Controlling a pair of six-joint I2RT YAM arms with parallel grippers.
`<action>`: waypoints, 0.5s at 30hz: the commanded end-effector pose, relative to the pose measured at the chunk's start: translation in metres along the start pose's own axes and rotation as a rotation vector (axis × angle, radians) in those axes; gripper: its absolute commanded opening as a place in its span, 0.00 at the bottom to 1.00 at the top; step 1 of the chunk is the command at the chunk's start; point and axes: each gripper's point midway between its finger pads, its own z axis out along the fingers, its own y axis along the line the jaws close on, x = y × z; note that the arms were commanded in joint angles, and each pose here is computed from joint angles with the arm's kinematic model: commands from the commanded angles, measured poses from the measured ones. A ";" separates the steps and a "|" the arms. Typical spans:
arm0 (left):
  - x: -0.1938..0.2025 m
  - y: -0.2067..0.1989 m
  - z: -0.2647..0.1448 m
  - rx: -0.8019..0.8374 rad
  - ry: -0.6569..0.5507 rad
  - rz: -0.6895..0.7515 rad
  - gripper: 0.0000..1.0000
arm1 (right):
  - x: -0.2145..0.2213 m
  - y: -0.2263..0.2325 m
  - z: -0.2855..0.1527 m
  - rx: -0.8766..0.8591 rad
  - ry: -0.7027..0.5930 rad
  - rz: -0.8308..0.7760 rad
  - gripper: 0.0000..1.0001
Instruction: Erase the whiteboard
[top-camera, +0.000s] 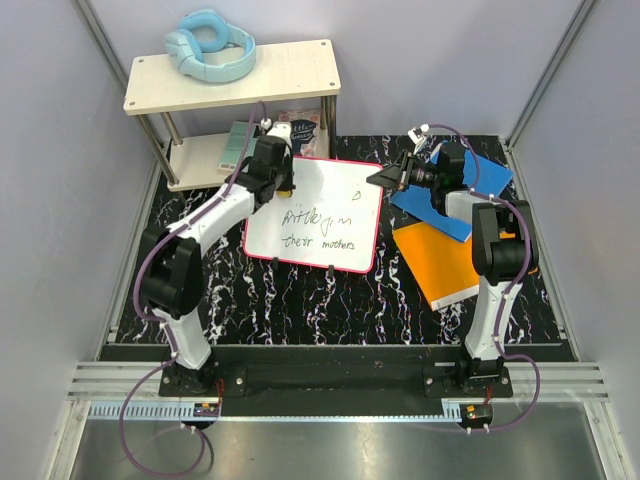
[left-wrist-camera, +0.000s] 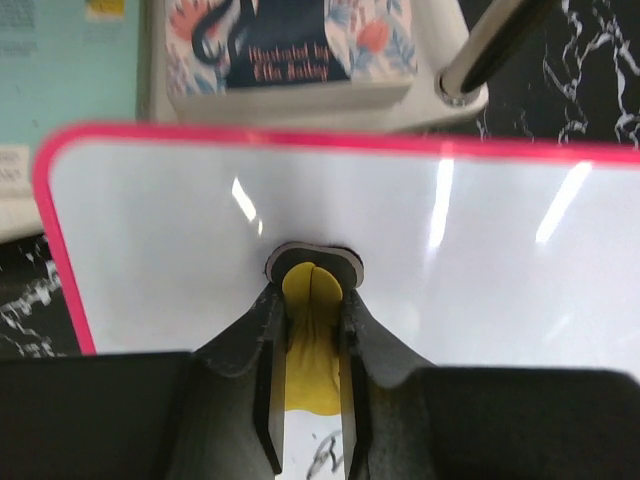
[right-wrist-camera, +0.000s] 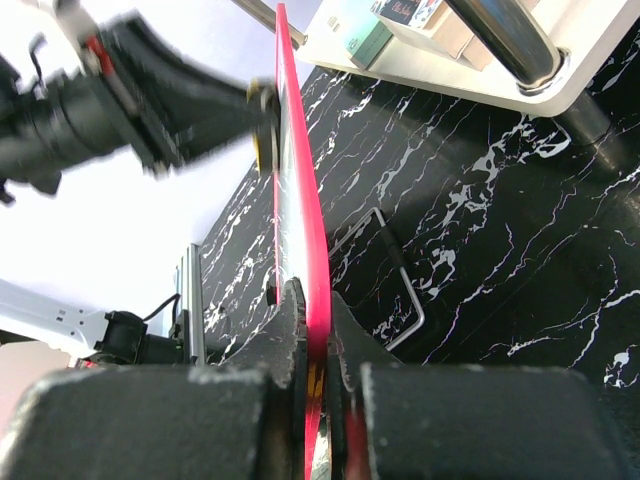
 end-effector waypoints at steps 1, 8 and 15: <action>0.098 -0.021 -0.012 0.013 0.227 -0.001 0.00 | 0.026 0.036 0.013 -0.153 0.104 -0.210 0.00; 0.141 -0.070 -0.023 0.047 0.270 0.012 0.00 | 0.027 0.038 0.014 -0.151 0.104 -0.209 0.00; 0.124 -0.173 -0.014 0.156 0.209 0.122 0.00 | 0.028 0.039 0.015 -0.147 0.103 -0.212 0.00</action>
